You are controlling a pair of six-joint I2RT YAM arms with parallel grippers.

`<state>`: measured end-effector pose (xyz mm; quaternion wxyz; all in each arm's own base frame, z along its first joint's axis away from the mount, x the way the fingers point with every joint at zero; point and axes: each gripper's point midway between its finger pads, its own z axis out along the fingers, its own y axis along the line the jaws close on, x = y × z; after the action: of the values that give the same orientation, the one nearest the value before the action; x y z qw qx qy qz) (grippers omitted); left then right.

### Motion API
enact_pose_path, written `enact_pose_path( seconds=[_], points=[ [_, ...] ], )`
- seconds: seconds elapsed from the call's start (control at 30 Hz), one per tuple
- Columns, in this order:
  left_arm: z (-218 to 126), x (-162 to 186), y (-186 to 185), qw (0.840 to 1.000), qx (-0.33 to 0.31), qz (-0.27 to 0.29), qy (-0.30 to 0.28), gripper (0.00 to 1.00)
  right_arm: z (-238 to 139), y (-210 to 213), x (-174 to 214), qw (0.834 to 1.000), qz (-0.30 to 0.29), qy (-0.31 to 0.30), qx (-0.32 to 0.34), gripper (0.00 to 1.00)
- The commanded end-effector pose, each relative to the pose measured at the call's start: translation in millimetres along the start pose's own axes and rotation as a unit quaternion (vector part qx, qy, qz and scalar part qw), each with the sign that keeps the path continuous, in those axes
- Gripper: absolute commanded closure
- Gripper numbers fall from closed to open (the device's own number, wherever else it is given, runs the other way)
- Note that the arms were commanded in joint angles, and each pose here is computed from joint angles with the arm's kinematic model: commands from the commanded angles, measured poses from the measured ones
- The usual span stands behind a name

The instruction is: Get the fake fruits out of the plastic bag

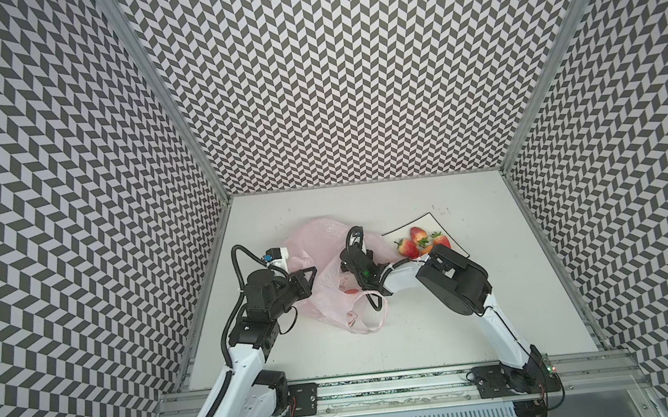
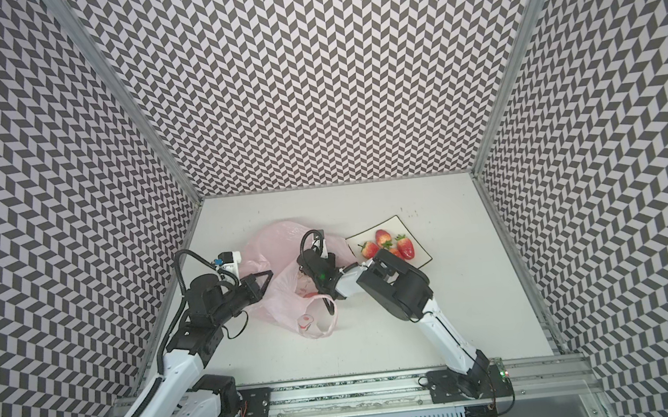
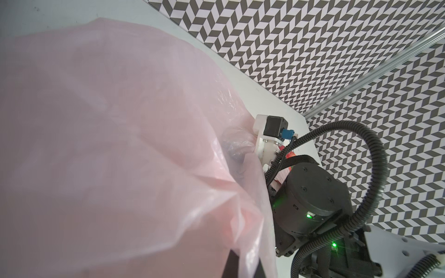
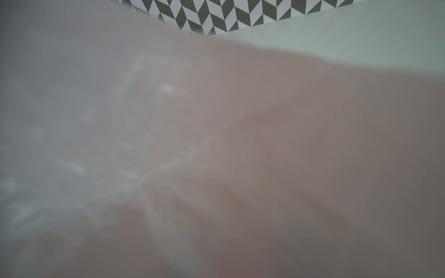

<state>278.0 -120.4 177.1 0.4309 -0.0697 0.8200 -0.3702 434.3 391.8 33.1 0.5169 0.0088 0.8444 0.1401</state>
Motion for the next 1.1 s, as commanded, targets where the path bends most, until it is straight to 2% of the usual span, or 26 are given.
enact_pose_path(
  seconds=[0.0,0.17,0.43,0.7,0.87,1.07],
  points=[
    [-4,-14,-7,1.0,-0.001,0.005,-0.022,1.0,-4,5,1,1.0,-0.003,0.005,-0.017,0.56],
    [-6,-20,1,0.999,-0.021,-0.007,-0.044,1.0,-25,22,-13,0.997,0.006,0.022,-0.071,0.66],
    [-6,-24,9,0.997,-0.038,-0.018,-0.062,1.0,-61,44,-8,0.984,-0.002,0.073,-0.165,0.68],
    [-5,-25,15,0.996,-0.051,-0.02,-0.065,1.0,-95,56,3,0.962,-0.02,0.125,-0.242,0.68],
    [-3,-27,16,0.996,-0.052,-0.02,-0.064,1.0,-115,65,16,0.941,-0.032,0.169,-0.29,0.68],
    [-4,-32,17,0.995,-0.057,-0.022,-0.072,1.0,-146,55,27,0.926,-0.05,0.204,-0.315,0.68]
  ],
)
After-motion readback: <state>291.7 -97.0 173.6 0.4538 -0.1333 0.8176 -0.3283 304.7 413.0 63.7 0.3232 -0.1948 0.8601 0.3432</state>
